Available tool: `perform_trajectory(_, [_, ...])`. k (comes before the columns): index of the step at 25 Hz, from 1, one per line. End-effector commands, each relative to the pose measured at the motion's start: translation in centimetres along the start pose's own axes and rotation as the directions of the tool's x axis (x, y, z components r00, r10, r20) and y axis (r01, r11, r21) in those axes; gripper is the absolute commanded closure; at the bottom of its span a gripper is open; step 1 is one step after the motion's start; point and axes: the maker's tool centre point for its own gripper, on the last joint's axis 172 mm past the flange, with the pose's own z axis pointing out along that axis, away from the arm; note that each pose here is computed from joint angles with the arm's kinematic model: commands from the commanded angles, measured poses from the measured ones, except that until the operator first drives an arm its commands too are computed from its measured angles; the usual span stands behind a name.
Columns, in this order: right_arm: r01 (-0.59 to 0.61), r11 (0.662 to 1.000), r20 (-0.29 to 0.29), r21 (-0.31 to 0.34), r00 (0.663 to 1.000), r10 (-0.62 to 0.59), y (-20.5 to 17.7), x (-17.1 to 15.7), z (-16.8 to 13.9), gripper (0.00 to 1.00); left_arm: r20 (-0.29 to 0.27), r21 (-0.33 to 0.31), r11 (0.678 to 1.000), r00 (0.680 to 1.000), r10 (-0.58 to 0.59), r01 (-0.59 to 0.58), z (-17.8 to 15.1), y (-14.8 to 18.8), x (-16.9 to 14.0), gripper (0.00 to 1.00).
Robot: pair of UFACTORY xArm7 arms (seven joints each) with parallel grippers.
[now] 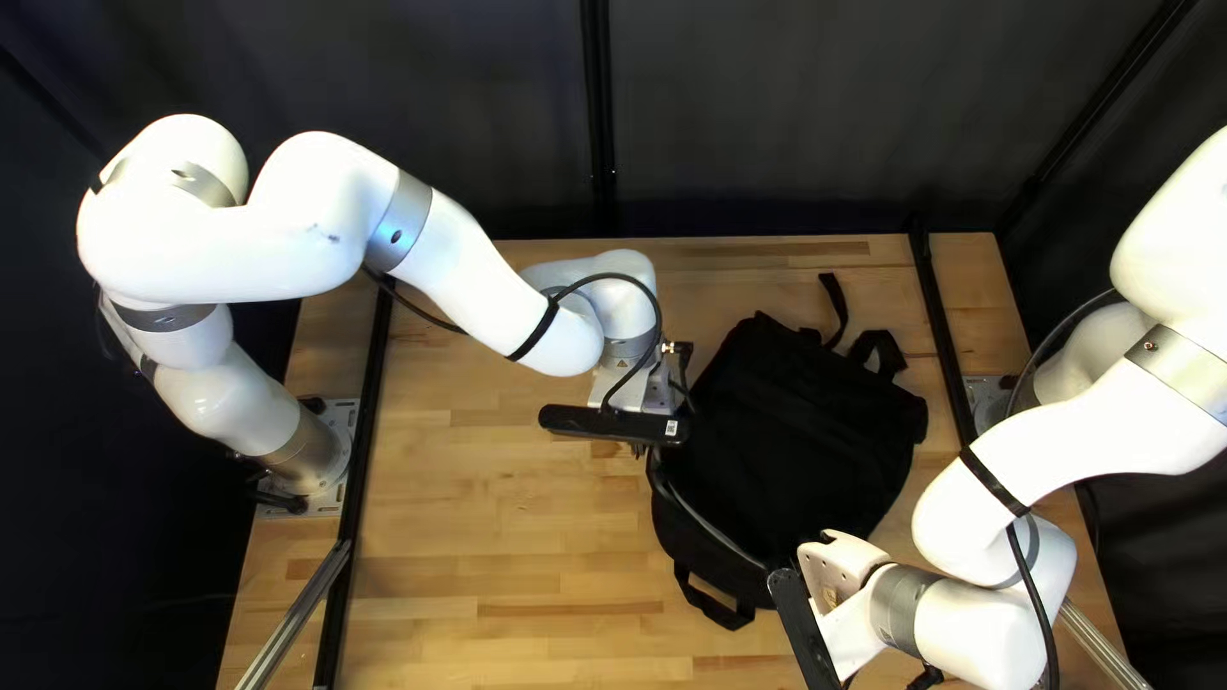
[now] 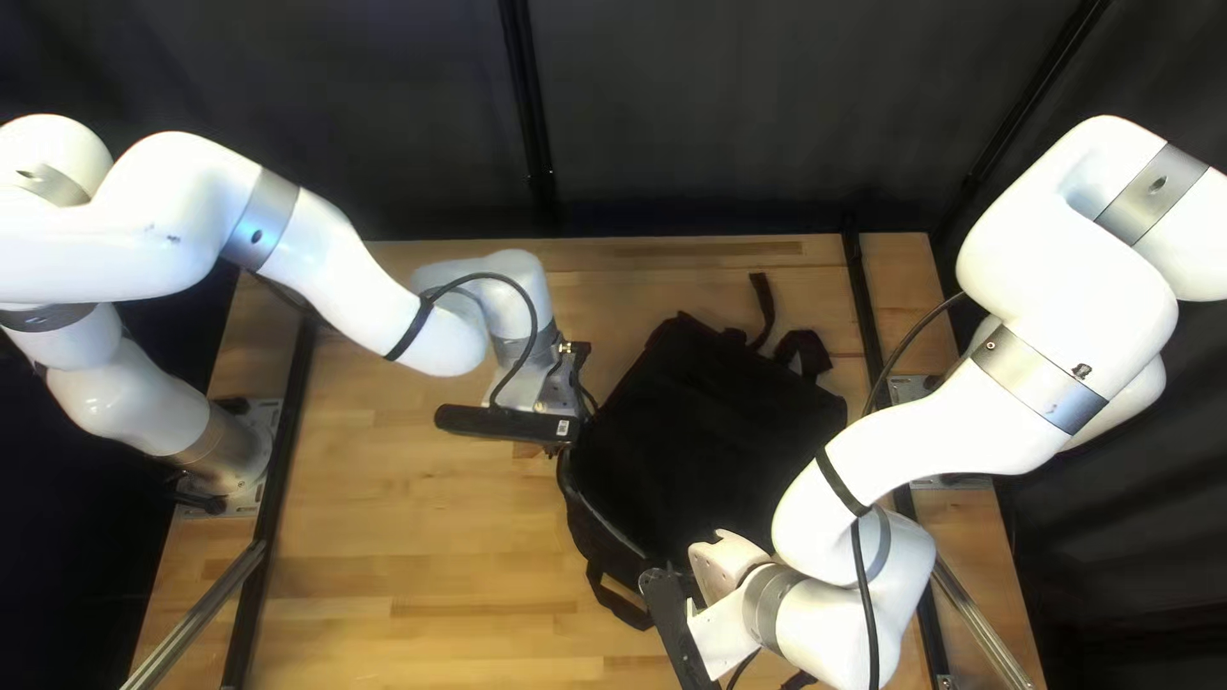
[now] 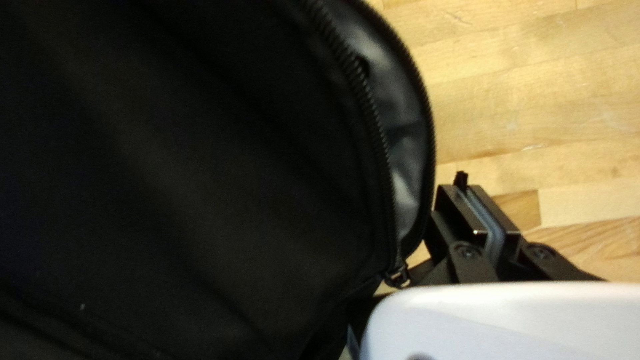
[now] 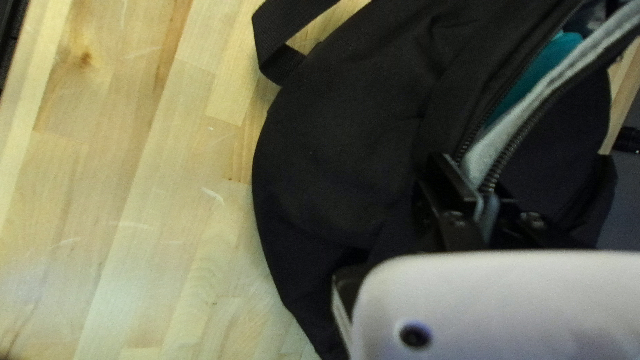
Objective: Remove a lunch box from a kids backpack
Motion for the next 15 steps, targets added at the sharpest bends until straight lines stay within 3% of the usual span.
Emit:
perform_trajectory(1, [0.003,1.0,-0.001,-0.001,1.0,-0.003,0.1,0.1,0.0,1.0,0.0,-0.003,1.0,1.0,-0.001,0.001,-0.5,-0.6,-0.6,1.0])
perform_trajectory(15, [0.002,1.0,-0.001,-0.001,1.0,-0.002,0.9,0.3,-0.1,1.0,0.013,0.012,1.0,1.0,-0.009,0.009,0.1,-1.4,-1.6,1.0])
